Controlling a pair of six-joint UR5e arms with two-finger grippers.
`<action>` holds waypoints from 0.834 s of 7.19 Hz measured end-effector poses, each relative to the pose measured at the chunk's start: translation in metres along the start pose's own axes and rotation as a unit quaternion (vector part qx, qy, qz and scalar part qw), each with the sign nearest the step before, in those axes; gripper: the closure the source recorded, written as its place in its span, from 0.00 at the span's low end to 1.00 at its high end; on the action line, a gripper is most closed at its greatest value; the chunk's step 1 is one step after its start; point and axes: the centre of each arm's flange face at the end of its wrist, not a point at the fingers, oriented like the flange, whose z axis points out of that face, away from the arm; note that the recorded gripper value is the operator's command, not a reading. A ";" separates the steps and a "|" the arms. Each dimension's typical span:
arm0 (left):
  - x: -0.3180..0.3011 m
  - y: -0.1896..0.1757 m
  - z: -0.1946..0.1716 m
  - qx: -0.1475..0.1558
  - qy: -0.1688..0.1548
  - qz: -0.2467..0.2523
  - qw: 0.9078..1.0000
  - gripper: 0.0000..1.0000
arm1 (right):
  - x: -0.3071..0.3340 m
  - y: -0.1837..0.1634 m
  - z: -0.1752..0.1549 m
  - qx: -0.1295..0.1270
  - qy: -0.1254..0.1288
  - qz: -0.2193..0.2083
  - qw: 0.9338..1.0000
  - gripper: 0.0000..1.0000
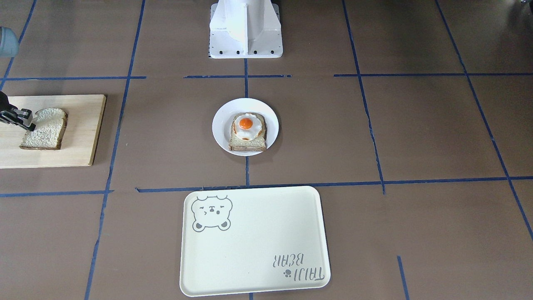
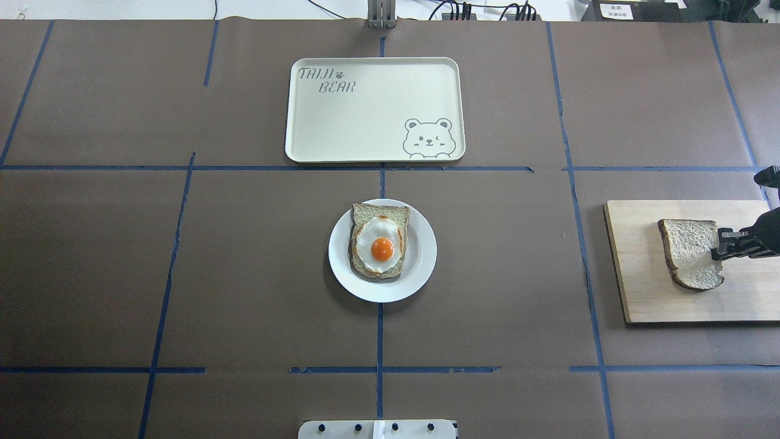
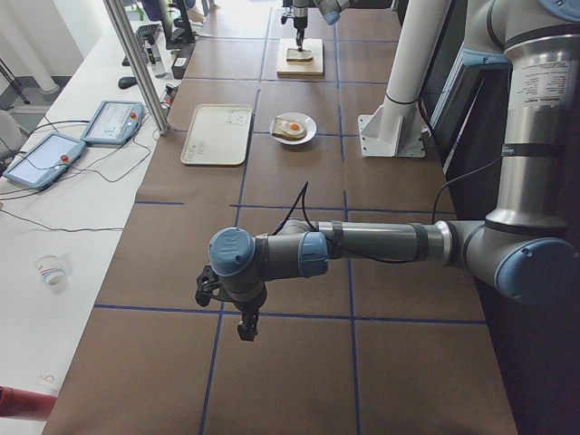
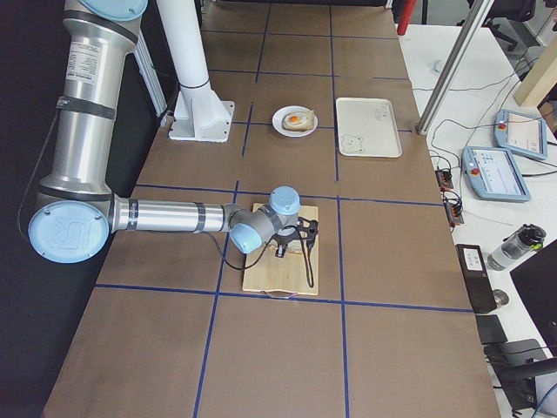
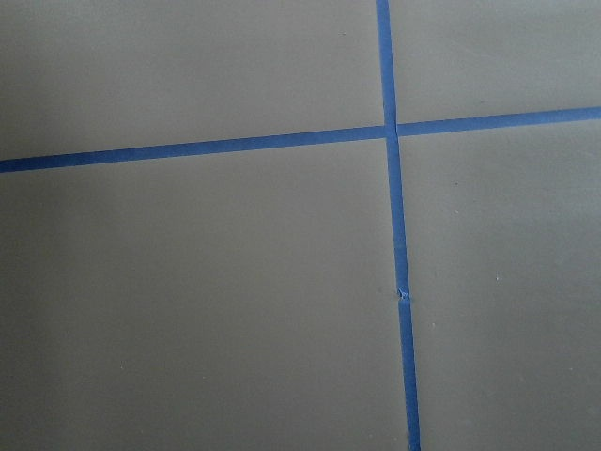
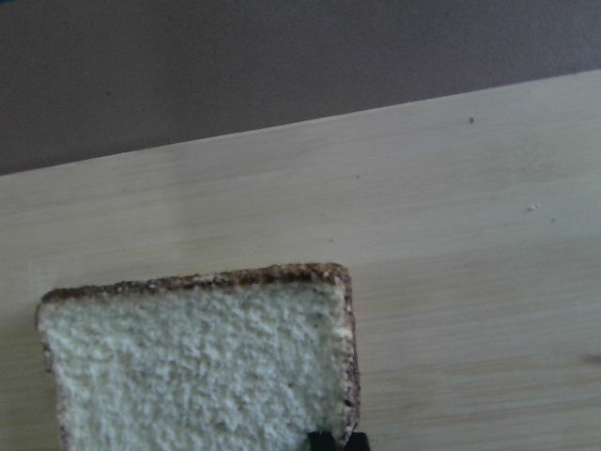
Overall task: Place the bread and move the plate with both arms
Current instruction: 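Lower the right gripper onto the bread slice on the bamboo board and grasp it, then lift the bread with the right gripper toward the plate while the left arm moves in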
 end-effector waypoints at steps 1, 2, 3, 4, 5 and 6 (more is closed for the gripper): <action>0.000 0.000 0.000 0.000 0.000 0.000 1.000 0.00 | 0.000 0.000 0.000 0.005 0.004 -0.001 1.000 1.00; 0.001 0.000 -0.001 0.001 0.000 0.001 1.000 0.00 | 0.000 -0.001 0.000 0.009 0.007 -0.003 1.000 1.00; 0.002 0.000 -0.002 0.002 0.000 0.001 1.000 0.00 | -0.002 -0.001 -0.002 0.013 0.007 -0.006 1.000 1.00; 0.004 -0.002 -0.004 0.004 0.000 0.003 1.000 0.00 | -0.006 -0.001 -0.006 0.017 0.004 -0.010 1.000 1.00; 0.008 -0.005 -0.009 0.008 -0.001 0.007 1.000 0.00 | -0.012 -0.002 -0.015 0.024 -0.003 -0.013 1.000 1.00; 0.014 -0.007 -0.015 0.015 -0.002 0.014 1.000 0.00 | -0.018 -0.005 -0.030 0.037 -0.013 -0.014 0.999 1.00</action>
